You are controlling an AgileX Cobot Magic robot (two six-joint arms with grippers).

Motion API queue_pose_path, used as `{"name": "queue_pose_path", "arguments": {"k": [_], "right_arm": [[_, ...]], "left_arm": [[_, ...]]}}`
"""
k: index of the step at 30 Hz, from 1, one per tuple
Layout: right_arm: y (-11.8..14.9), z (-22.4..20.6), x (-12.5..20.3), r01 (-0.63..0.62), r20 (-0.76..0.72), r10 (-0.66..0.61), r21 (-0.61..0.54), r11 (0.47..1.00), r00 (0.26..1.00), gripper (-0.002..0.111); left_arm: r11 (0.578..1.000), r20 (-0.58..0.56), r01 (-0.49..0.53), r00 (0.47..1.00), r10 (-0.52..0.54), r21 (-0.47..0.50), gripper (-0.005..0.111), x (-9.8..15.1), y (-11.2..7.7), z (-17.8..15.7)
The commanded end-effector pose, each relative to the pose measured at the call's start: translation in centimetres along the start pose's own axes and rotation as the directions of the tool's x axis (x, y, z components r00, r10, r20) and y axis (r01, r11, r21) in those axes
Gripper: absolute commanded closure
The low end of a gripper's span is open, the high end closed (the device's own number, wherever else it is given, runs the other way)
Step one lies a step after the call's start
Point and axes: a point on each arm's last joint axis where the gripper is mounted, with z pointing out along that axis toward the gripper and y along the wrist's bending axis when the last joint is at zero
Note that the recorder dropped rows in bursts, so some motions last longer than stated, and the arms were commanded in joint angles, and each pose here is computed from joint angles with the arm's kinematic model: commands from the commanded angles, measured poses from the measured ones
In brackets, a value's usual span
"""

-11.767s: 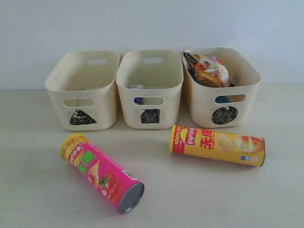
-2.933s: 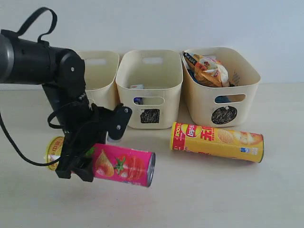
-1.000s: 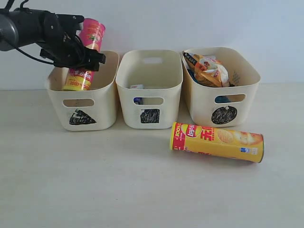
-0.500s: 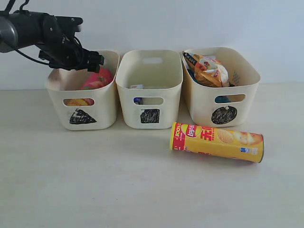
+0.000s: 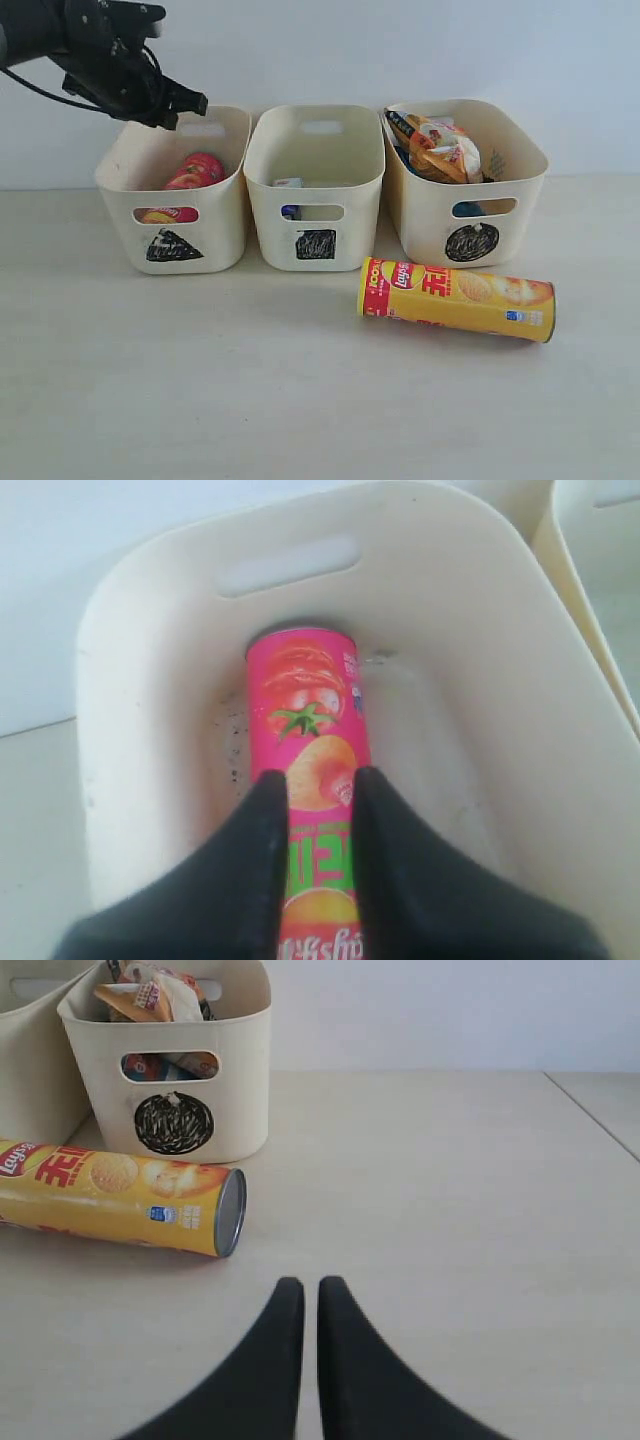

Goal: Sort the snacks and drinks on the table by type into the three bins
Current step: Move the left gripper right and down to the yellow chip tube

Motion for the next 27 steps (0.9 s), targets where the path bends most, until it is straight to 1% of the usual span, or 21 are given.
{"name": "queue_pose_path", "arguments": {"k": [1,6,8,11,14,19,22,27], "right_arm": [[0.0,0.0,0.1,-0.002,0.004,0.002,0.006,1.000,1.000,0.106],[0.0,0.0,0.1,-0.002,0.004,0.002,0.006,1.000,1.000,0.106],[0.0,0.0,0.1,-0.002,0.004,0.002,0.006,1.000,1.000,0.106],[0.0,0.0,0.1,-0.002,0.004,0.002,0.006,1.000,1.000,0.106],[0.0,0.0,0.1,-0.002,0.004,0.002,0.006,1.000,1.000,0.106],[0.0,0.0,0.1,-0.002,0.004,0.002,0.006,1.000,1.000,0.106],[0.0,0.0,0.1,-0.002,0.004,0.002,0.006,1.000,1.000,0.106],[0.0,0.0,0.1,-0.002,0.004,0.002,0.006,1.000,1.000,0.106]], "left_arm": [[0.995,-0.031,-0.096,0.995,0.096,0.004,0.102,-0.9,0.2,-3.5],[0.991,-0.124,-0.129,0.983,0.134,0.042,0.103,-0.5,0.1,-5.6],[0.985,-0.148,-0.152,0.975,0.164,0.087,0.103,-0.4,-0.2,-6.3],[0.968,-0.155,-0.168,0.968,0.198,0.188,0.103,-0.3,-1.2,-7.4],[0.948,-0.176,-0.191,0.955,0.239,0.255,0.103,-0.1,-2.7,-7.9],[0.913,-0.219,-0.278,0.911,0.349,0.297,0.103,0.9,-6.6,-8.3],[0.892,-0.192,-0.318,0.900,0.390,0.321,0.103,1.5,-9.0,-8.7],[0.865,-0.128,-0.361,0.896,0.426,0.349,0.103,3.1,-12.2,-9.7]]}}
